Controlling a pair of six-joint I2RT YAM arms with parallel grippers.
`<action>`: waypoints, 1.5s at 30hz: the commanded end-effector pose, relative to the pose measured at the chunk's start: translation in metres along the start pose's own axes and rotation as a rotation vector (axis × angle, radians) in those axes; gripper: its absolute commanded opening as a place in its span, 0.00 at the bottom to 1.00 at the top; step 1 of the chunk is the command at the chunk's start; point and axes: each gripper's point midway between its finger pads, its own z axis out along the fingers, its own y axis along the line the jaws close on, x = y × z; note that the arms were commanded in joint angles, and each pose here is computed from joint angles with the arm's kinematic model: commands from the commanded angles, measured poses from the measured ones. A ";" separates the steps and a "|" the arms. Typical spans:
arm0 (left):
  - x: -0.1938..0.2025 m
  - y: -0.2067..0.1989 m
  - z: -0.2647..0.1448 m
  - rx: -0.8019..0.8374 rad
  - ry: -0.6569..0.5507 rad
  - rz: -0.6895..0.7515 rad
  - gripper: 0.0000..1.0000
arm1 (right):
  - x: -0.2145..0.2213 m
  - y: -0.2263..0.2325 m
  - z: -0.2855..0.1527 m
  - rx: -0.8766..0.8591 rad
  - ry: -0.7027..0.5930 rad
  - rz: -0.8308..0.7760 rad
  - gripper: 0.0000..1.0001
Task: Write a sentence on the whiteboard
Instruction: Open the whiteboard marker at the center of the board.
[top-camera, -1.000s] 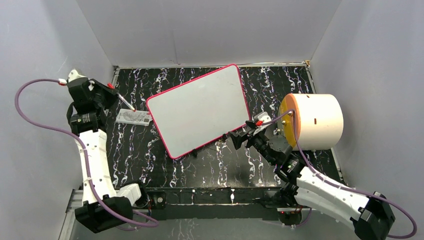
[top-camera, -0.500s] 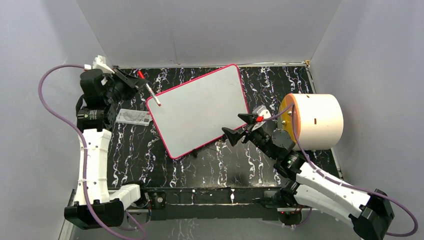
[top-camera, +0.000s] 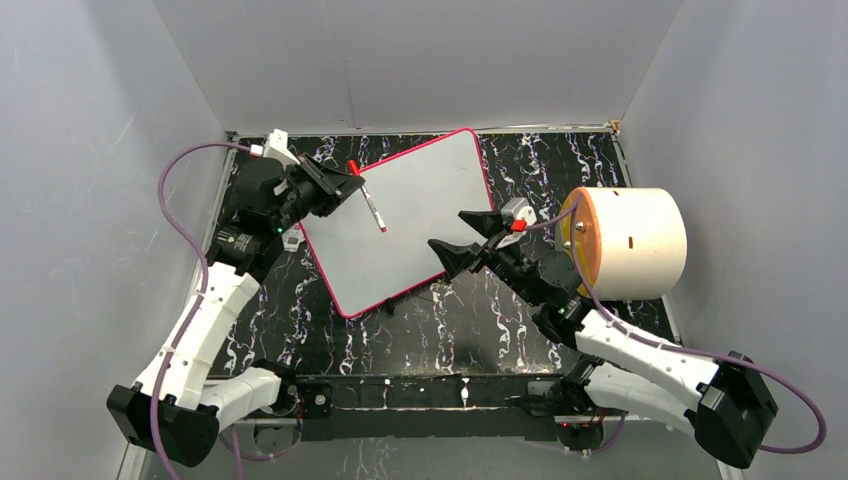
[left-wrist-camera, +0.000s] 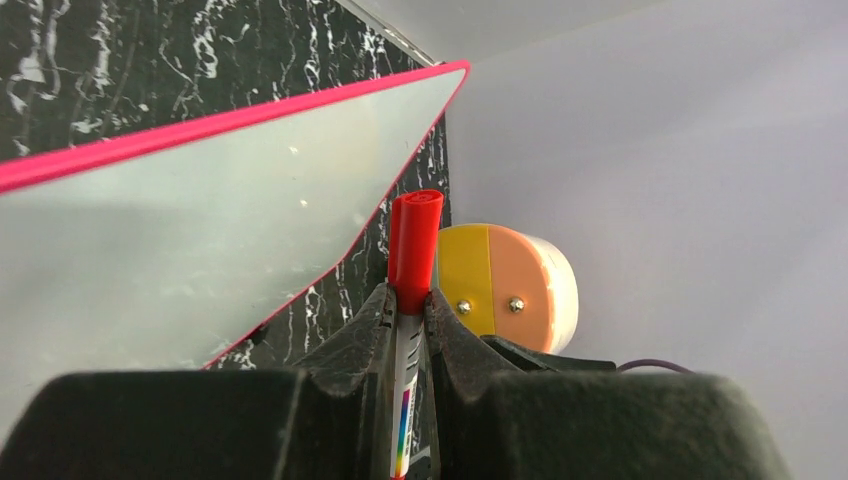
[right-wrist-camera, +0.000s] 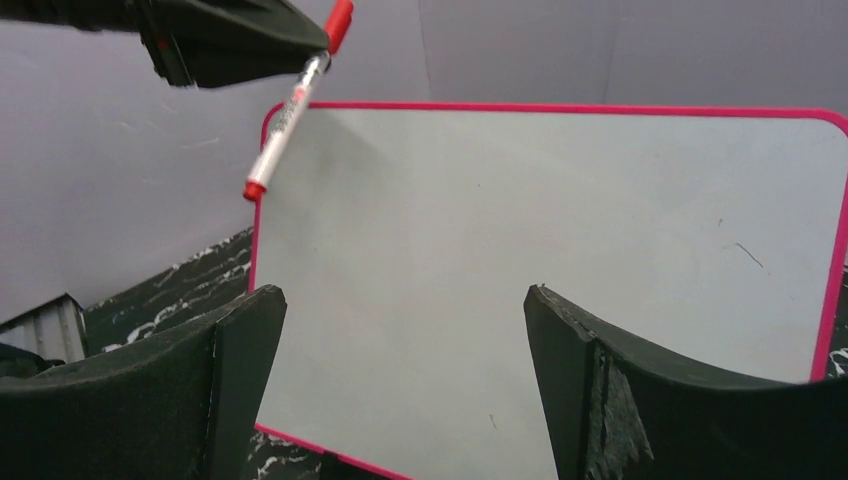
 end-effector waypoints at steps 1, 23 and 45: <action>-0.001 -0.025 0.005 0.079 -0.096 -0.025 0.00 | -0.060 0.010 0.019 -0.018 -0.177 0.067 0.99; 0.056 -0.054 0.039 0.175 -0.163 -0.186 0.00 | -0.069 0.010 0.053 -0.024 -0.304 0.225 0.80; 0.065 -0.057 0.040 0.187 -0.179 -0.279 0.00 | -0.049 -0.004 0.056 0.044 -0.292 0.265 0.51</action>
